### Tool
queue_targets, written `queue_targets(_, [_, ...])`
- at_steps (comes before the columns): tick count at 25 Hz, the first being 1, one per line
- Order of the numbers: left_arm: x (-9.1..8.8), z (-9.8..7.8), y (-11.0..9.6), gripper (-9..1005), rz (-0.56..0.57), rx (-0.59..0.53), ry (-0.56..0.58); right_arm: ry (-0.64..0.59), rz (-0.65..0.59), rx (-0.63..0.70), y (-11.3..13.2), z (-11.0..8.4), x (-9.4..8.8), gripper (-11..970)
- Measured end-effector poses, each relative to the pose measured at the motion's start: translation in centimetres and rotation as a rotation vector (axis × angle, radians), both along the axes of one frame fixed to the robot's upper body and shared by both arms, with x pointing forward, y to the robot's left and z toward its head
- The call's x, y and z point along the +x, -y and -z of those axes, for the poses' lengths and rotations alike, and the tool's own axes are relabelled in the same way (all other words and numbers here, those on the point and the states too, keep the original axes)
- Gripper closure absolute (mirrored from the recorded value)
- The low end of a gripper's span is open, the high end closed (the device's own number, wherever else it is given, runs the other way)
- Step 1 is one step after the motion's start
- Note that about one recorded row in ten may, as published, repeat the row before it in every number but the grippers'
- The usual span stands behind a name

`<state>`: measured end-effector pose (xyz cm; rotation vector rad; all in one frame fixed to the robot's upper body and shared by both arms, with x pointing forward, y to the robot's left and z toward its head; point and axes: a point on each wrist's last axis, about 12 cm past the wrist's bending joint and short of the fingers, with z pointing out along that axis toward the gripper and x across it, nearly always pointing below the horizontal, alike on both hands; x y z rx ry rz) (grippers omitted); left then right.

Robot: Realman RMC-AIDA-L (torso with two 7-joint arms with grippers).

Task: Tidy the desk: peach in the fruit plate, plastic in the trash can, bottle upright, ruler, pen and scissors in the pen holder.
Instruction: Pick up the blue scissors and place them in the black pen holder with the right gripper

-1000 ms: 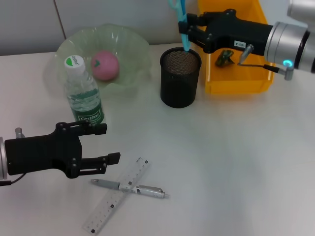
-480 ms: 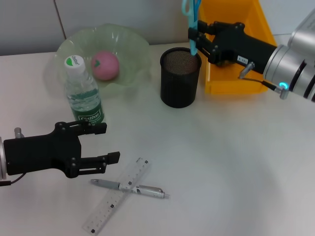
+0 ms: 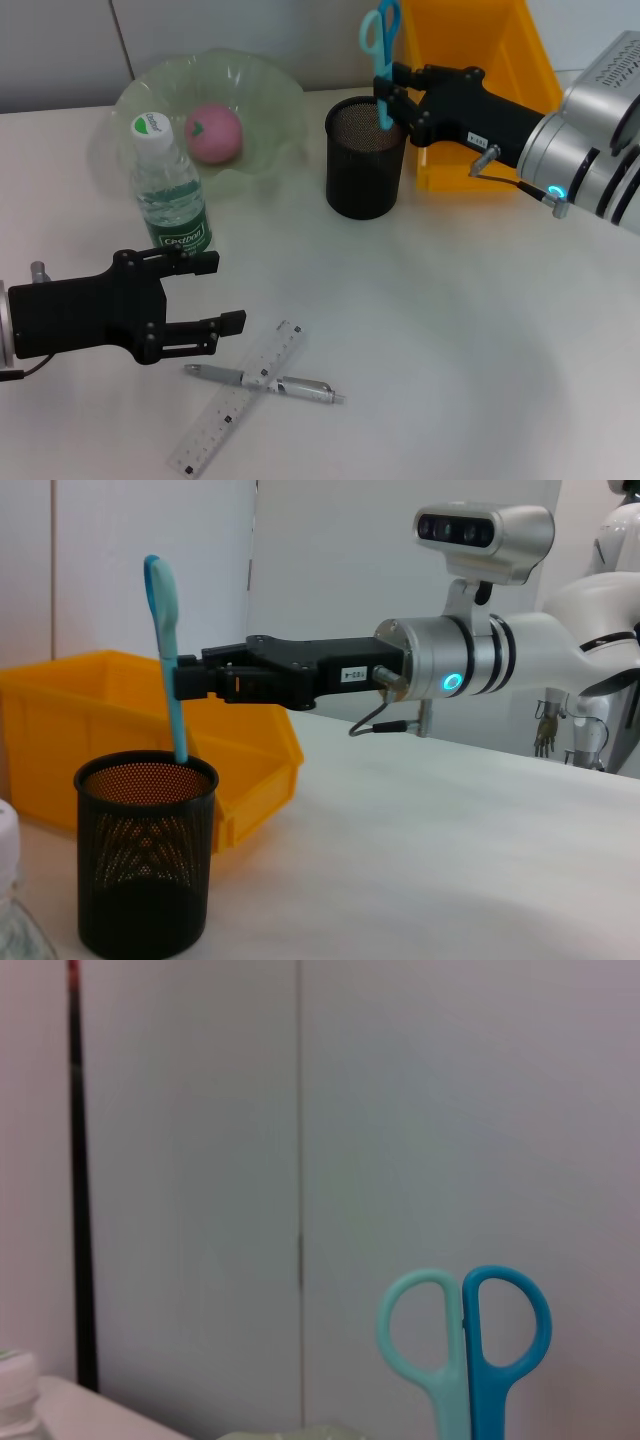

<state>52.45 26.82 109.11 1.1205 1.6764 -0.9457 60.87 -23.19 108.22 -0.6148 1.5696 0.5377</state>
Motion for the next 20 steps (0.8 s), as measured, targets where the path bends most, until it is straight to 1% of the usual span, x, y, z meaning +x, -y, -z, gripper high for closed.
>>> queue_targets(8, [-0.19,0.08,0.04,199,0.006,-0.007,-0.007,-0.010,0.003,-0.010,-0.68,0.48,0.16,729])
queue_targets(20, [-0.48,0.07,-0.14,199,0.007,-0.016,-0.008,-0.035,0.025,-0.023,-0.79,0.89,0.35,726])
